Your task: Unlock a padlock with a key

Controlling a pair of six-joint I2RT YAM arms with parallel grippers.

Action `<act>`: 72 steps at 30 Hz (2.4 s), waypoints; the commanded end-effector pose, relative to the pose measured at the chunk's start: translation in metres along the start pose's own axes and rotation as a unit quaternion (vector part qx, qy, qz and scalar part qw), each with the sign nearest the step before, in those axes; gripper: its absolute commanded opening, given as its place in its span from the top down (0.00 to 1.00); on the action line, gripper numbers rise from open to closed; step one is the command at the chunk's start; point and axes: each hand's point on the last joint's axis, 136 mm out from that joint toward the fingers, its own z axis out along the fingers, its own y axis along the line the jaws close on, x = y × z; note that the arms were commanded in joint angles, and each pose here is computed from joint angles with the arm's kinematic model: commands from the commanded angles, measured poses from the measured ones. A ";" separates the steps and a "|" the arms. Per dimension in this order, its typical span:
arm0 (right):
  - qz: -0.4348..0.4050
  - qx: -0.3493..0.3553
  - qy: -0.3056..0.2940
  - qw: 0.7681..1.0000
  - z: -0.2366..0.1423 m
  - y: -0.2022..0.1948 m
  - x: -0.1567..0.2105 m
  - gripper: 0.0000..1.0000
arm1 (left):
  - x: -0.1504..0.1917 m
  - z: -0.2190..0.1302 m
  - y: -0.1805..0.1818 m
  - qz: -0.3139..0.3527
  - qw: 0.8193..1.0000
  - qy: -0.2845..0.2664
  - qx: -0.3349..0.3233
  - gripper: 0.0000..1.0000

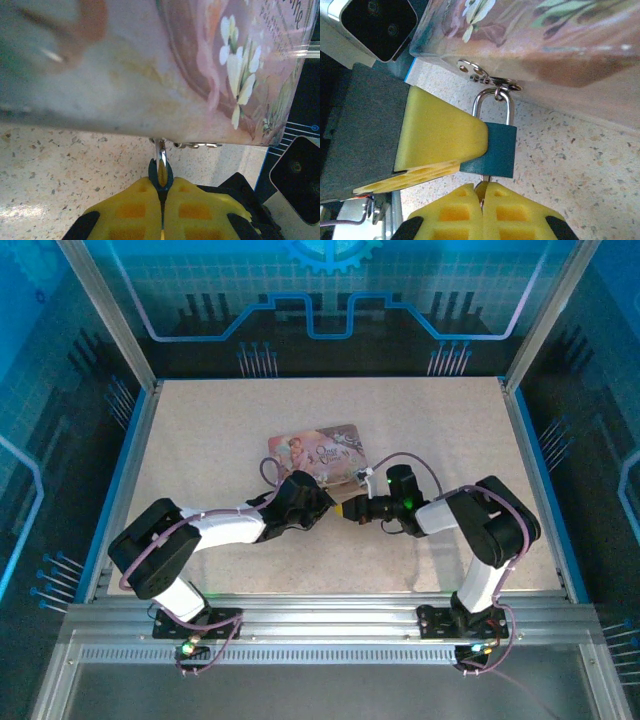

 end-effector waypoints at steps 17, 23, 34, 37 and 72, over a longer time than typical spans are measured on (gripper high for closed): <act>-0.039 0.038 -0.037 0.998 -0.017 -0.003 -0.019 0.68 | 0.011 -0.003 0.036 -0.001 0.998 0.017 -0.058 1.00; -0.055 0.067 -0.039 0.995 -0.026 -0.005 -0.015 0.56 | 0.008 -0.005 0.034 -0.003 0.998 0.014 -0.056 1.00; -0.223 0.185 -0.047 0.956 -0.034 0.000 0.003 0.39 | 0.003 -0.009 0.029 -0.005 0.999 0.014 -0.049 1.00; -0.288 0.216 -0.043 0.932 -0.031 0.004 0.008 0.38 | 0.004 -0.009 0.028 -0.006 0.999 0.017 -0.048 1.00; -0.461 0.286 -0.032 0.839 0.006 0.016 0.004 0.60 | 0.005 -0.008 0.027 -0.015 0.999 0.025 -0.042 1.00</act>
